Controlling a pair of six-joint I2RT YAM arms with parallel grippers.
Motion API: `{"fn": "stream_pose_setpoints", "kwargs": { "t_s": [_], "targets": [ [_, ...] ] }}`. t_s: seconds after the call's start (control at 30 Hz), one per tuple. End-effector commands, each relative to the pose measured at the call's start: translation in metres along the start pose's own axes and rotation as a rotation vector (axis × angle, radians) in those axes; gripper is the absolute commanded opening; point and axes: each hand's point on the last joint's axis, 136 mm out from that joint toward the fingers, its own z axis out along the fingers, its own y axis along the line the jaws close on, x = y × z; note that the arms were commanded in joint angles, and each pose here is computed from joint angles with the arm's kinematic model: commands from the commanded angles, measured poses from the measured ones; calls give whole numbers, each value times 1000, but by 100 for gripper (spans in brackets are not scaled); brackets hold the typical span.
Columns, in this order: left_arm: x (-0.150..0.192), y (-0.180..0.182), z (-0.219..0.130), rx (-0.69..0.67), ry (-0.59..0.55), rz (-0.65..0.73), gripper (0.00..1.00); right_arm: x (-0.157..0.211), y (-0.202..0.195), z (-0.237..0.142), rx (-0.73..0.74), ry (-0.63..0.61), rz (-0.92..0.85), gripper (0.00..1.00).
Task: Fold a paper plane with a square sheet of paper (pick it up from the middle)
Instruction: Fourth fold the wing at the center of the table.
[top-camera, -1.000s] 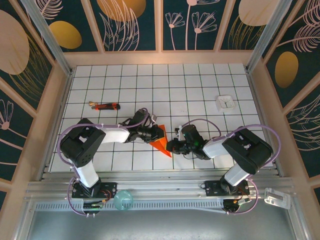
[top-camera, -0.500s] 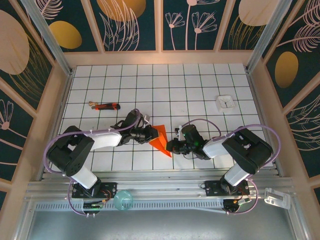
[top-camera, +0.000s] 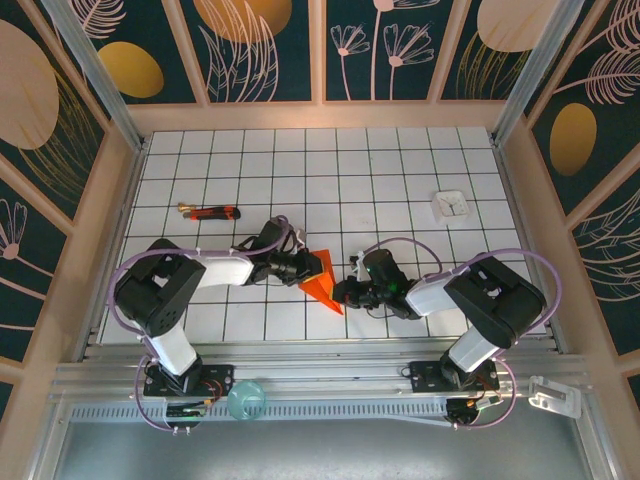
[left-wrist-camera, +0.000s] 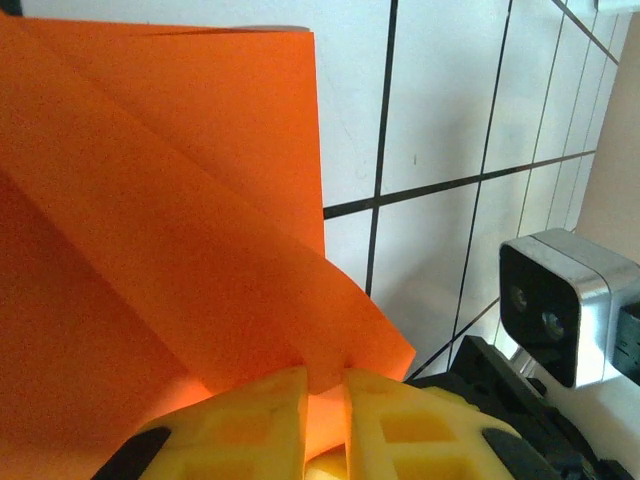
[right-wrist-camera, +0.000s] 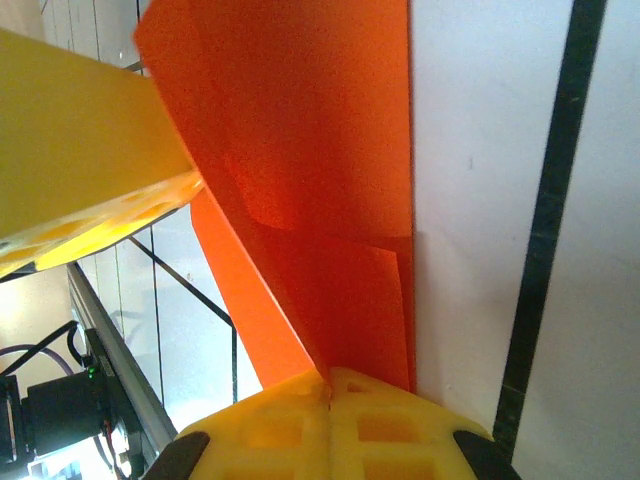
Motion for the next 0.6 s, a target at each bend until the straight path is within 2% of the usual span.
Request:
{"fn": "stream_pose_setpoints", "kwargs": {
  "t_s": [0.0, 0.57],
  "targets": [
    [-4, -6, 4, 20, 10, 18, 18, 9, -29, 2, 98, 24, 35, 0],
    [-9, -1, 14, 3, 21, 28, 18, 7, -29, 1, 100, 18, 38, 0]
  ]
}}
